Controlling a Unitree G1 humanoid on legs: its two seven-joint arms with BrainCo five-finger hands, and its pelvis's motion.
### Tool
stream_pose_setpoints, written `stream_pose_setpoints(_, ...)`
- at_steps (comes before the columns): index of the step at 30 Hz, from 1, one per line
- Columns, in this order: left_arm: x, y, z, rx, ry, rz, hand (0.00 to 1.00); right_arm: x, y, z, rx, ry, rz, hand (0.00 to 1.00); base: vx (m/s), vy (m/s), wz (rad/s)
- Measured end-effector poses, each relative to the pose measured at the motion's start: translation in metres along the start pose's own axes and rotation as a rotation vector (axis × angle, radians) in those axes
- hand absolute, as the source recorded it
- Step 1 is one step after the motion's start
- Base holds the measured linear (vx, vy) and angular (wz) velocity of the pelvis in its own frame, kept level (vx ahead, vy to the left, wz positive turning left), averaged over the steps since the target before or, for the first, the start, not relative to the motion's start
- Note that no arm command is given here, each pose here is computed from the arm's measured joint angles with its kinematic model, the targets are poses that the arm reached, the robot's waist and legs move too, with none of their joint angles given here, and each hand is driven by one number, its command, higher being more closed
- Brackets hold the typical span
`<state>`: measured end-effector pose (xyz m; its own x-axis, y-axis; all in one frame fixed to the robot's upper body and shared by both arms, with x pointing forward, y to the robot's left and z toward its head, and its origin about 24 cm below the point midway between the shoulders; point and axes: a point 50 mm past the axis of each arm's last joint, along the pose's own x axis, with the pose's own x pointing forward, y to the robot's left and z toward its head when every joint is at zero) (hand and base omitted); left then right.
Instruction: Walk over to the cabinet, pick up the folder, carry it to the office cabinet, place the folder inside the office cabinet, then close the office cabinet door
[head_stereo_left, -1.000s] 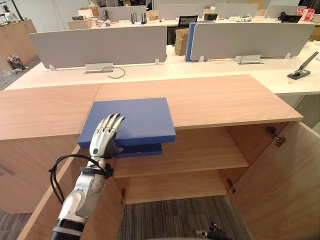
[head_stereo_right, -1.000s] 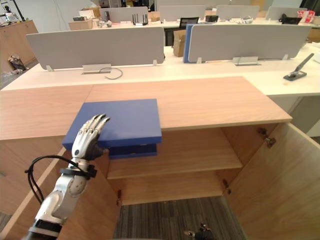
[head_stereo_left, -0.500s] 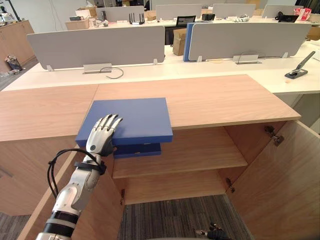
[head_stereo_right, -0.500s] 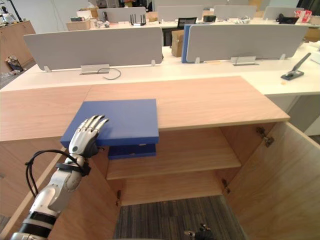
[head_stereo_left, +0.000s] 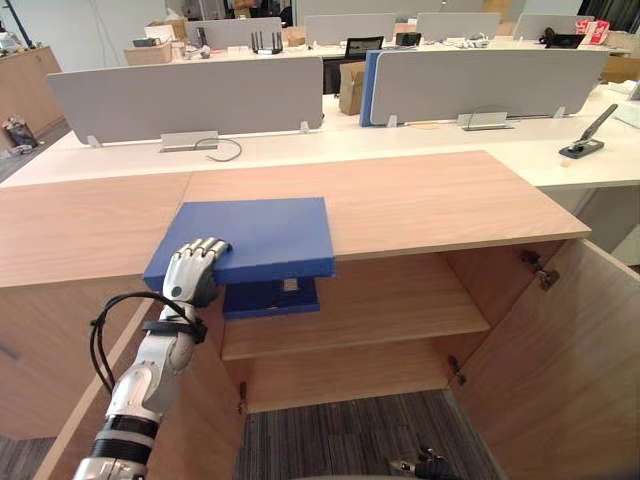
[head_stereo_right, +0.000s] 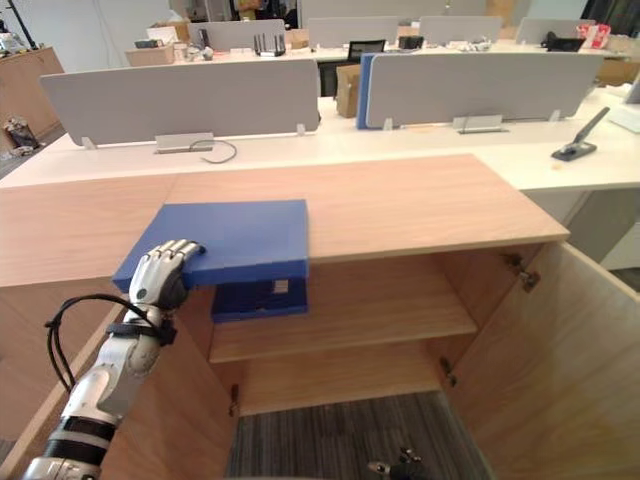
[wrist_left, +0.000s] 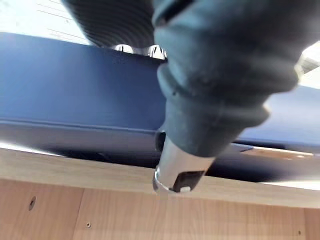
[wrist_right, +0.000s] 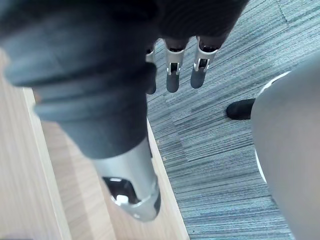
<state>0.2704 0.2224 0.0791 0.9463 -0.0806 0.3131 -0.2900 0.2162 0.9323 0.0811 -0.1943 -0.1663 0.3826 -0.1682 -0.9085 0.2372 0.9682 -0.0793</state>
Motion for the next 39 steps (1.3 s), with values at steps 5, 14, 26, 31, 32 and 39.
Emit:
stream_pose_setpoints(5, 0.000, -0.002, -0.001, -0.018, 0.023, 0.010, 1.00, 0.000, 0.000, 0.000, 0.000, 0.000, 0.000, 0.00, -0.01, 0.000, -0.01)
stream_pose_setpoints(14, 0.000, -0.004, -0.001, -0.043, 0.054, 0.027, 1.00, 0.000, 0.000, 0.000, 0.000, 0.001, 0.000, 0.00, 0.00, 0.001, 0.00)
stream_pose_setpoints(26, -0.059, 0.040, 0.019, -0.963, 0.269, 0.423, 1.00, -0.013, 0.024, 0.047, 0.289, -0.258, 0.079, 0.00, -0.01, -0.002, 0.00)
stream_pose_setpoints(31, -0.092, 0.046, -0.005, -1.422, 0.355, 0.510, 1.00, -0.072, 0.039, 0.142, 0.388, -0.774, 0.185, 0.00, -0.07, -0.015, -0.01)
stream_pose_setpoints(32, -0.100, 0.052, -0.010, -1.465, 0.361, 0.563, 1.00, -0.089, 0.037, 0.156, 0.406, -0.875, 0.200, 0.00, 0.00, 0.000, 0.00)
stream_pose_setpoints(39, -0.115, 0.086, -0.015, -1.533, 0.245, 0.767, 1.00, -0.184, 0.030, 0.206, 0.513, -1.355, 0.386, 0.00, 0.02, 0.011, 0.02)
